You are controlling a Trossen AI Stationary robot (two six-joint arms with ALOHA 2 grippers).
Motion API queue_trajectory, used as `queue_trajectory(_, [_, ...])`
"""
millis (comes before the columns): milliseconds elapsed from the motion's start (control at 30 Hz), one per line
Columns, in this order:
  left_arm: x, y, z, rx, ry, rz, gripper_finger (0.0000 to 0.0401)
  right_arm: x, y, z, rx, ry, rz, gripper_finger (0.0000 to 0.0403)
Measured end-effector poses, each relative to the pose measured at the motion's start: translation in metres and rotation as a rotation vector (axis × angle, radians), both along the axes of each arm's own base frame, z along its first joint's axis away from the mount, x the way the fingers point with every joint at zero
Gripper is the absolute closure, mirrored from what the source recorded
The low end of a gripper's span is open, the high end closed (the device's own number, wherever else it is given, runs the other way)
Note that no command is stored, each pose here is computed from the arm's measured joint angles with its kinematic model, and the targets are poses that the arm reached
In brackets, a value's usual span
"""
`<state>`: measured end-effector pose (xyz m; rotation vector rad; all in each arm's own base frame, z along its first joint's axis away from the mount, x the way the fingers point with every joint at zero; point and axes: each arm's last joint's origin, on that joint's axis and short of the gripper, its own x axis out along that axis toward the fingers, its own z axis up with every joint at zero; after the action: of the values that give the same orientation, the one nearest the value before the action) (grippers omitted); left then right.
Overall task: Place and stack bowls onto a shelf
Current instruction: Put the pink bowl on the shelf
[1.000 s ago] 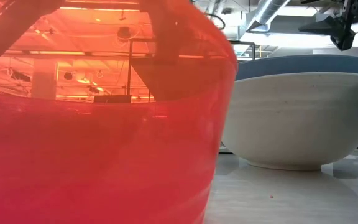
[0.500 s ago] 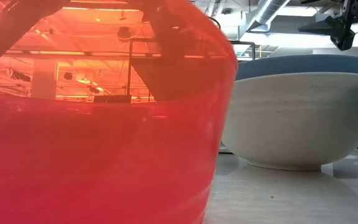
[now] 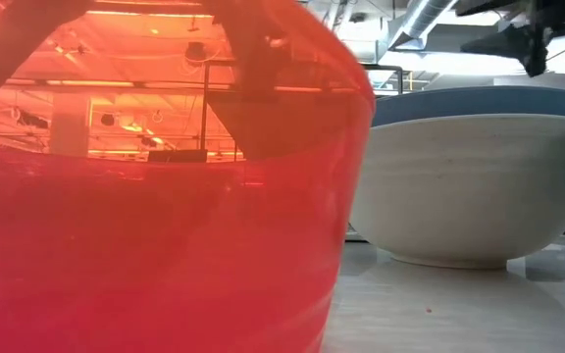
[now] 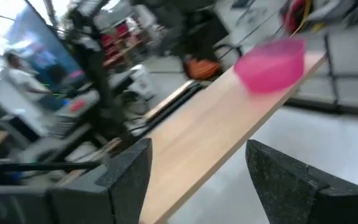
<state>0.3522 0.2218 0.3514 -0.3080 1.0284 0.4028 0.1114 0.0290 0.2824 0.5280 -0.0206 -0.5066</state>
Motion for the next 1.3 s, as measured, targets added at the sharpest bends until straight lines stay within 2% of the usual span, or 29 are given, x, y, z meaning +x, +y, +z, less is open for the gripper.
queue_trajectory(133, [-0.018,-0.017,0.034,0.061,-0.031,-0.001,0.0401,0.026,-0.006,0.006,-0.1,0.034,-0.106,0.0188])
queue_trajectory(233, [-0.037,-0.033,0.064,0.107,-0.095,0.024,0.0401,0.046,-0.016,0.01,-0.136,0.1,-0.204,0.0275])
queue_trajectory(300, [-0.051,-0.043,0.083,0.127,-0.144,0.051,0.0401,0.06,-0.024,0.011,-0.154,0.153,-0.222,0.0346])
queue_trajectory(333, [-0.057,-0.048,0.09,0.133,-0.167,0.063,0.0401,0.066,-0.029,0.012,-0.159,0.177,-0.218,0.0373])
queue_trajectory(367, [-0.064,-0.053,0.098,0.139,-0.189,0.074,0.0401,0.072,-0.034,0.014,-0.153,0.186,-0.21,0.0383])
queue_trajectory(600, [-0.1,-0.077,0.132,0.181,-0.296,0.101,0.0401,0.114,-0.071,0.018,-0.07,0.25,-0.067,0.0384])
queue_trajectory(800, [-0.119,-0.087,0.144,0.196,-0.318,0.112,0.0401,0.14,-0.101,0.001,0.007,0.335,-0.017,0.0384])
queue_trajectory(967, [-0.125,-0.09,0.144,0.204,-0.283,0.124,0.0401,0.16,-0.111,-0.011,0.044,0.384,0.025,0.0384])
queue_trajectory(1167, [-0.127,-0.091,0.141,0.201,-0.249,0.12,0.0401,0.178,-0.128,-0.023,0.06,0.438,-0.005,0.0384])
queue_trajectory(1300, [-0.128,-0.091,0.14,0.195,-0.233,0.119,0.0401,0.186,-0.139,-0.026,0.032,0.475,-0.018,0.0384])
